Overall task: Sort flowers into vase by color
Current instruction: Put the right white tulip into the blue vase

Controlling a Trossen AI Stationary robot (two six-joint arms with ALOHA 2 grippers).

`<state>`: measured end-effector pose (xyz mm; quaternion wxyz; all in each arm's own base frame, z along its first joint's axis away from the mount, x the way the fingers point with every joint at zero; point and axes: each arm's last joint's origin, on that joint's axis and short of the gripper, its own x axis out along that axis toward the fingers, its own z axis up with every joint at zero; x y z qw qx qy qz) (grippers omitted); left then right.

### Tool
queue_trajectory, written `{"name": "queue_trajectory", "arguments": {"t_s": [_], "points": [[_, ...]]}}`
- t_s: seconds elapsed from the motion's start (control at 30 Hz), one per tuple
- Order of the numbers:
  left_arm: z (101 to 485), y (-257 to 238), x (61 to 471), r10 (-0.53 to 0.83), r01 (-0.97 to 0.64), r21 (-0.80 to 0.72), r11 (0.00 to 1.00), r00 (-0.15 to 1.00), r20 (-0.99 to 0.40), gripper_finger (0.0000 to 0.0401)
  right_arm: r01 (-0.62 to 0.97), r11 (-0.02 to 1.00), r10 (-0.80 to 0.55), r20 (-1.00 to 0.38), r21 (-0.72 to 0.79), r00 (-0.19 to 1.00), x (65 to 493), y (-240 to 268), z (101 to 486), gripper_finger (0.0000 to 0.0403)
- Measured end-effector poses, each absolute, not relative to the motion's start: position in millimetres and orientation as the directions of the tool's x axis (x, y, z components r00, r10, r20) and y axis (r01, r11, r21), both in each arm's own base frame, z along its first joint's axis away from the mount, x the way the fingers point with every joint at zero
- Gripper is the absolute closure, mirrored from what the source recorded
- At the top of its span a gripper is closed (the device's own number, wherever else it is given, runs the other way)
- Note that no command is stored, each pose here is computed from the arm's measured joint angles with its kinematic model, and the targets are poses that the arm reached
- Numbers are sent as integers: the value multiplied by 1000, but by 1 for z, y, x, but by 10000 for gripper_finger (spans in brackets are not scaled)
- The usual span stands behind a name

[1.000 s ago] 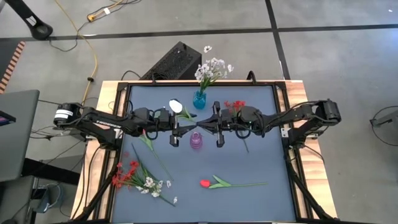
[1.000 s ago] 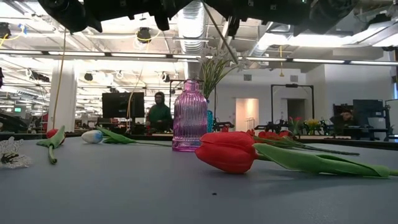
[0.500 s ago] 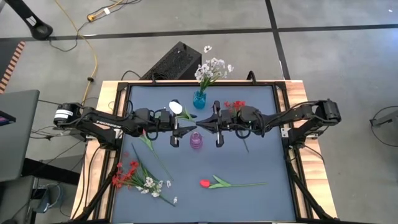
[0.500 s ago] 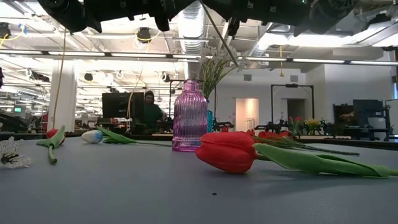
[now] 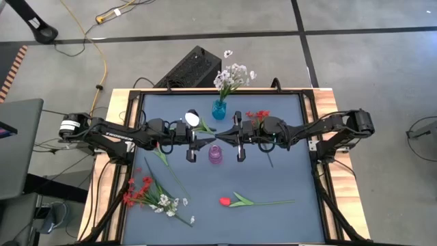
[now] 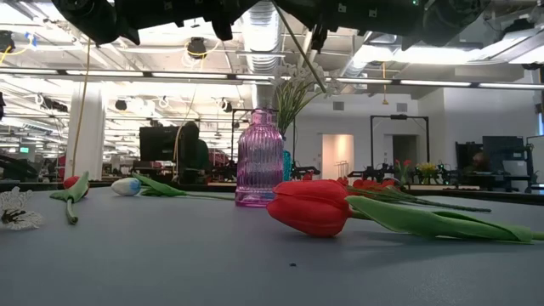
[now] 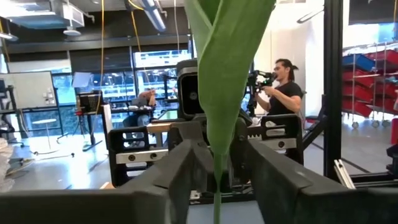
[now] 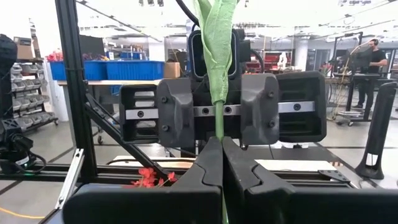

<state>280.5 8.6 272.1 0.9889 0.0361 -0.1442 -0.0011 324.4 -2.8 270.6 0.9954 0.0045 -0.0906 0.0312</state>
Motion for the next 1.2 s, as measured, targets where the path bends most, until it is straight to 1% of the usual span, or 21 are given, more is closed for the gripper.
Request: {"name": "queue_trajectory", "arguments": {"t_s": [0.2, 0.23, 0.33, 0.53, 0.67, 0.77, 0.87, 0.97, 1.1, 1.2], "points": [[272, 8, 281, -45, 13, 114, 993, 958, 284, 381, -64, 998, 63, 173, 1, 983, 325, -3, 270, 382], [272, 8, 281, -52, 19, 118, 993, 958, 283, 390, -65, 998, 64, 168, 1, 984, 325, -3, 269, 381], [271, 7, 281, -55, 22, 122, 992, 959, 277, 396, -66, 998, 65, 161, 1, 985, 325, -3, 269, 368], [271, 8, 281, -42, 8, 120, 993, 960, 277, 400, -53, 999, 53, 156, 2, 986, 325, -7, 268, 325], [272, 9, 279, 4, -45, 147, 988, 964, 266, 401, -35, 999, 36, 141, -8, 989, 324, -12, 267, 288], [278, 13, 274, 39, -84, 164, 983, 965, 258, 401, -17, 999, 19, 90, -28, 996, 323, -17, 265, 254], [283, 21, 266, 127, -169, 178, 969, 966, 224, 401, -1, 999, 2, 11, -51, 1000, 315, -22, 268, 224], [290, 33, 256, 233, -277, 210, 938, 949, 210, 401, 9, 998, -13, -70, -55, 997, 301, -25, 275, 203], [294, 59, 247, 325, -371, 227, 901, 921, 216, 401, 12, 999, -19, -141, -50, 990, 282, -25, 284, 191], [294, 85, 240, 354, -396, 200, 896, 910, 215, 401, 10, 999, -17, -133, -50, 991, 268, -23, 285, 192]]}}
